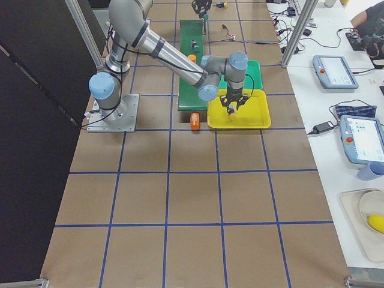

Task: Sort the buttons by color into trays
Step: 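Lower the yellow button into the yellow tray while the left places a button, then move the right gripper back to the belt end while the left gripper withdraws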

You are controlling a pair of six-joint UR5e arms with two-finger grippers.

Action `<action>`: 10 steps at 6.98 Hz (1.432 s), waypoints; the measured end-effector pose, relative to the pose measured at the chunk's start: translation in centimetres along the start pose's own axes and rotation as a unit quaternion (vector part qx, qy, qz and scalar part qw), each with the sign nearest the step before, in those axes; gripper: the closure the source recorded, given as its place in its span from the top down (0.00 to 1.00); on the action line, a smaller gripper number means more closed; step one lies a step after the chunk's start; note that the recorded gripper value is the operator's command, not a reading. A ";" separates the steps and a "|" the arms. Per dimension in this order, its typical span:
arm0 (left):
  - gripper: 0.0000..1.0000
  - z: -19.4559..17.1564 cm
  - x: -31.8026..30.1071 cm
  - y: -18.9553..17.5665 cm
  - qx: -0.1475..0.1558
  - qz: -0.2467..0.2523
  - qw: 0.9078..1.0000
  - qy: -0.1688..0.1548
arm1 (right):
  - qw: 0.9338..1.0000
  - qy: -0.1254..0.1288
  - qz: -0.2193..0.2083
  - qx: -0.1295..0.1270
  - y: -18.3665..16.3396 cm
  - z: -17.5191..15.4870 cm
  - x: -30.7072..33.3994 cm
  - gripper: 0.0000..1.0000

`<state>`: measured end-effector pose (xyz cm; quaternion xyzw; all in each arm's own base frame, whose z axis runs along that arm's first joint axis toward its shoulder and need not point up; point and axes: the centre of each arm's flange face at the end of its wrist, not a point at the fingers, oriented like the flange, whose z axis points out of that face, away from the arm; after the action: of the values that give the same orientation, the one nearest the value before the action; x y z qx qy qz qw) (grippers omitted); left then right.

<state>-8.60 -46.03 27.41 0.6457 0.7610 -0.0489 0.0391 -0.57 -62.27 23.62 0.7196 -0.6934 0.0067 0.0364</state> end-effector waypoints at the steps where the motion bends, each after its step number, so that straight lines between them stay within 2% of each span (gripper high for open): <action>1: 0.11 0.5 3.0 -3.3 -0.006 0.044 0.999 0.006 | 1.000 -0.007 -0.002 0.006 -0.7 -2.2 -1.3 0.99; 2: 0.11 1.5 4.7 -4.6 -0.008 0.070 0.998 0.007 | 1.000 -0.014 -0.005 0.011 -1.5 -4.3 -3.3 1.00; 3: 0.99 2.2 5.4 -4.9 -0.008 0.090 0.996 0.002 | 1.000 -0.016 -0.011 0.012 -2.2 -5.9 -6.0 1.00; 5: 1.00 2.4 5.3 -4.2 -0.012 0.109 0.994 -0.006 | 0.999 -0.026 -0.031 0.013 -3.9 -6.5 -12.5 1.00; 7: 1.00 1.0 3.7 -1.6 -0.015 0.083 0.996 -0.025 | 0.998 -0.040 -0.042 0.017 -6.3 -5.7 -16.7 1.00; 8: 1.00 0.4 1.6 1.8 -0.018 0.037 0.999 -0.033 | 0.998 -0.045 -0.052 0.011 -8.7 -5.5 -17.6 1.00; 9: 1.00 -0.6 -1.8 7.7 -0.015 -0.036 0.998 -0.047 | 0.997 -0.047 -0.055 0.001 -11.5 -5.5 -18.2 1.00; 10: 1.00 -1.7 -5.2 13.6 -0.008 -0.108 0.992 -0.064 | 0.998 -0.045 -0.047 -0.003 -13.7 -5.6 -18.8 1.00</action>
<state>5.71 -48.71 29.43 0.5546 0.8228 -0.0881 0.0873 12.61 -42.73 27.47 0.7511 -0.6595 -0.0297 0.0072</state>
